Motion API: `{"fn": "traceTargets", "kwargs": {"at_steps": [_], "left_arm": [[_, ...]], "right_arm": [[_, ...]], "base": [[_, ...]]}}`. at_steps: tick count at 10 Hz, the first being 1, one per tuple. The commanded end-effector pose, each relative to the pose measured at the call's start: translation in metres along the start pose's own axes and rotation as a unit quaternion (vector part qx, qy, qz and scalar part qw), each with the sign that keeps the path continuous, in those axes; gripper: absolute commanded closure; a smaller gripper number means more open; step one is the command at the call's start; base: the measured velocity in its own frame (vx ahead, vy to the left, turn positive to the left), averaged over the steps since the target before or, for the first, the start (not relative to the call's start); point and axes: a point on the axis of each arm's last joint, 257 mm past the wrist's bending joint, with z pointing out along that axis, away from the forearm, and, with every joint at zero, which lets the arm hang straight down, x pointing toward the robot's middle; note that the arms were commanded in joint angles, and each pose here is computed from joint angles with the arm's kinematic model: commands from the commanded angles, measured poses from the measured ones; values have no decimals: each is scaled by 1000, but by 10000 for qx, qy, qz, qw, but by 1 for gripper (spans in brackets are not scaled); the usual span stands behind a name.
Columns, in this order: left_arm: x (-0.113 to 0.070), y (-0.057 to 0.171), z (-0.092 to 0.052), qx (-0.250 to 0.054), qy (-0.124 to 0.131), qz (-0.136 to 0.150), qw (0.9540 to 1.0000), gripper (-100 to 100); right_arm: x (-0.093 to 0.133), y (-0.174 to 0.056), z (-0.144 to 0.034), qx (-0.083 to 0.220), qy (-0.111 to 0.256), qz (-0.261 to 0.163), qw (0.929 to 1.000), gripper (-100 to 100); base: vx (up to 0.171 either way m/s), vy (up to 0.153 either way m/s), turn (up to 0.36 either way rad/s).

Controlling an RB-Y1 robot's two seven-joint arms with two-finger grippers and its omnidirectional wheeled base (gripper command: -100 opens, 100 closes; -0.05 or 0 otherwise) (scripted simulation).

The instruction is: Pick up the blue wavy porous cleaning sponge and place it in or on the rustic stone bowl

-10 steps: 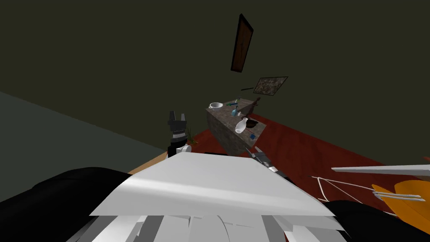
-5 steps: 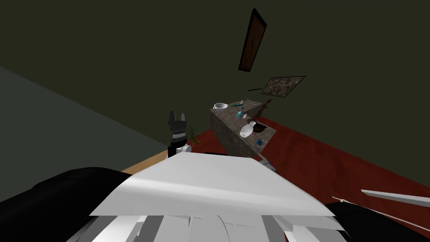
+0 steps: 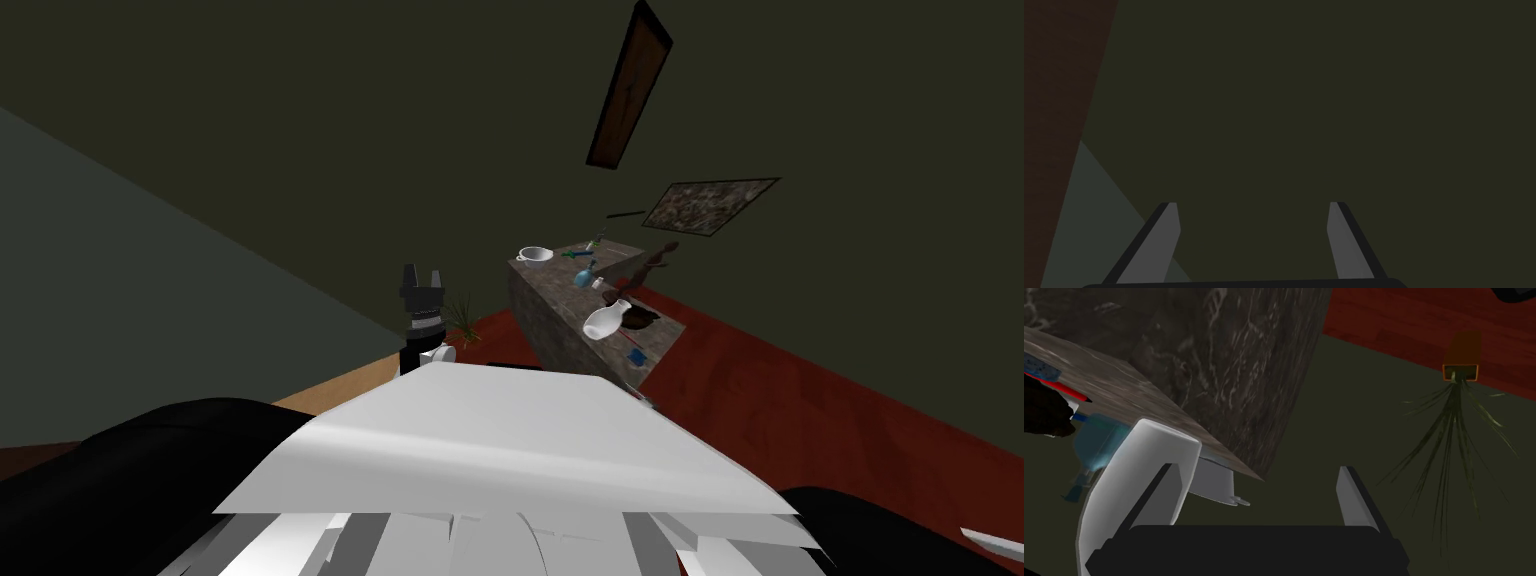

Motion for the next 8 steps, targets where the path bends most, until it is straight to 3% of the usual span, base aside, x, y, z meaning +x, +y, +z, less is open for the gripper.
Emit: {"fn": "traceTargets", "kwargs": {"at_steps": [1, 2, 3, 4, 5, 6, 7, 8], "left_arm": [[0, 0, 0, 0, 0, 0, 10000, 0], [0, 0, 0, 0, 0, -1, 10000, 0], [0, 0, 0, 0, 0, 0, 10000, 0], [0, 0, 0, 0, 0, -1, 10000, 0], [0, 0, 0, 0, 0, 0, 10000, 0], [0, 0, 0, 0, 0, 0, 10000, 0], [0, 0, 0, 0, 0, 0, 10000, 0], [0, 0, 0, 0, 0, 0, 10000, 0]], "right_arm": [[24, 2, -15, -116, 365, -482, 9981, -100], [29, 5, -19, -154, 446, -544, 9974, -100], [50, 6, -33, -277, 752, -927, 9925, -100], [53, 8, -35, -301, 788, -993, 9915, -100], [73, 9, -51, -451, 1090, -1367, 9836, -100], [74, 9, -51, -468, 1106, -1434, 9824, -100], [93, 9, -66, -623, 1366, -1800, 9721, -100], [95, 10, -68, -654, 1399, -1861, 9703, -100]], "base": [[68, 24, 183], [58, 14, 112], [72, 16, 214], [64, 0, 107], [71, 7, 161], [70, -1, 109], [83, 10, 213], [63, 6, 130]]}}
